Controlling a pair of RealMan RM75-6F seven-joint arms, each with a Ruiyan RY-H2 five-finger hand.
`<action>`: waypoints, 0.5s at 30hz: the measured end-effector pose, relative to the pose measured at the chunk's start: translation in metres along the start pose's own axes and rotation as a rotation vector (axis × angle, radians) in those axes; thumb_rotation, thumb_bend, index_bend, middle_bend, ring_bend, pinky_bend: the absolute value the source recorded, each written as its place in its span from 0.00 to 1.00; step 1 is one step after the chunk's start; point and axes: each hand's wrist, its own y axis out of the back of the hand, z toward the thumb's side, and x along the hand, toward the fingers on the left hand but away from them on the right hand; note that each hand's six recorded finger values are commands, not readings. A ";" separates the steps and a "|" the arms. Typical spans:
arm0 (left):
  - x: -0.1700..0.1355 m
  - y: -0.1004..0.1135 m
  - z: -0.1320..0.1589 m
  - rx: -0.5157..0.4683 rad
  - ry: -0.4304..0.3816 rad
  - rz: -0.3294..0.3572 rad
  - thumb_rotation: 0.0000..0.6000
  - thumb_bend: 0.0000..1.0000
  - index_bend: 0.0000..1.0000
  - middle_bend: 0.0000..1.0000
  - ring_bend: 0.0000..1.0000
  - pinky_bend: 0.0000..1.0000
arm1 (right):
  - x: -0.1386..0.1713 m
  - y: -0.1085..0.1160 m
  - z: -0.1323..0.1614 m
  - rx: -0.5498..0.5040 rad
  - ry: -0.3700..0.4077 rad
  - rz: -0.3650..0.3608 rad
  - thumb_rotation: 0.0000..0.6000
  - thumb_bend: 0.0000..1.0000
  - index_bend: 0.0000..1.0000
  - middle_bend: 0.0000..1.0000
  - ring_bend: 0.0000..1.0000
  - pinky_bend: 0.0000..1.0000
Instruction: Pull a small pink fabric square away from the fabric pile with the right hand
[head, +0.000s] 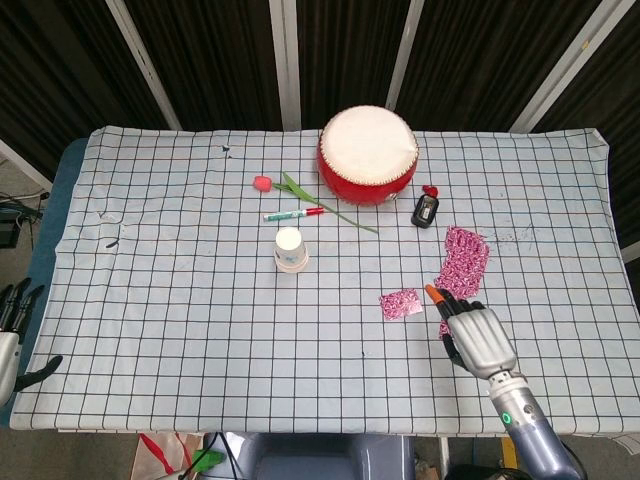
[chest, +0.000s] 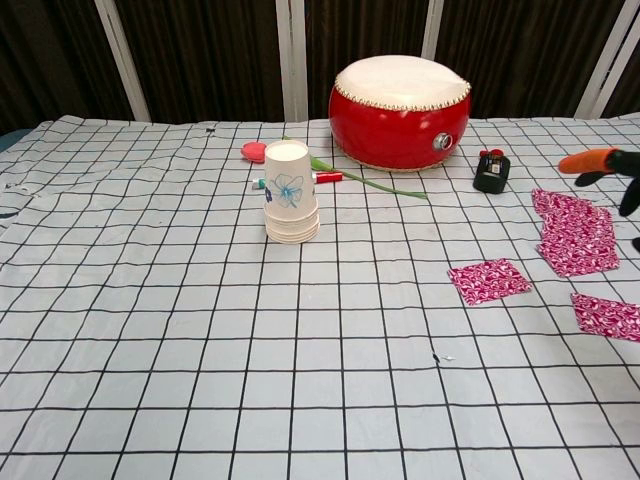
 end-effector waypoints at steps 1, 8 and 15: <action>0.000 0.000 0.000 -0.003 0.001 0.001 1.00 0.25 0.10 0.00 0.00 0.02 | 0.007 0.001 -0.004 -0.025 0.003 -0.016 1.00 0.51 0.00 0.12 0.25 0.30; -0.003 0.005 -0.004 -0.023 -0.001 0.008 1.00 0.25 0.10 0.00 0.00 0.02 | 0.065 -0.004 -0.051 -0.086 -0.008 -0.129 1.00 0.46 0.00 0.10 0.21 0.25; -0.004 0.007 -0.006 -0.023 -0.004 0.013 1.00 0.25 0.11 0.00 0.00 0.02 | 0.091 -0.006 -0.088 -0.022 -0.079 -0.168 1.00 0.46 0.00 0.10 0.21 0.25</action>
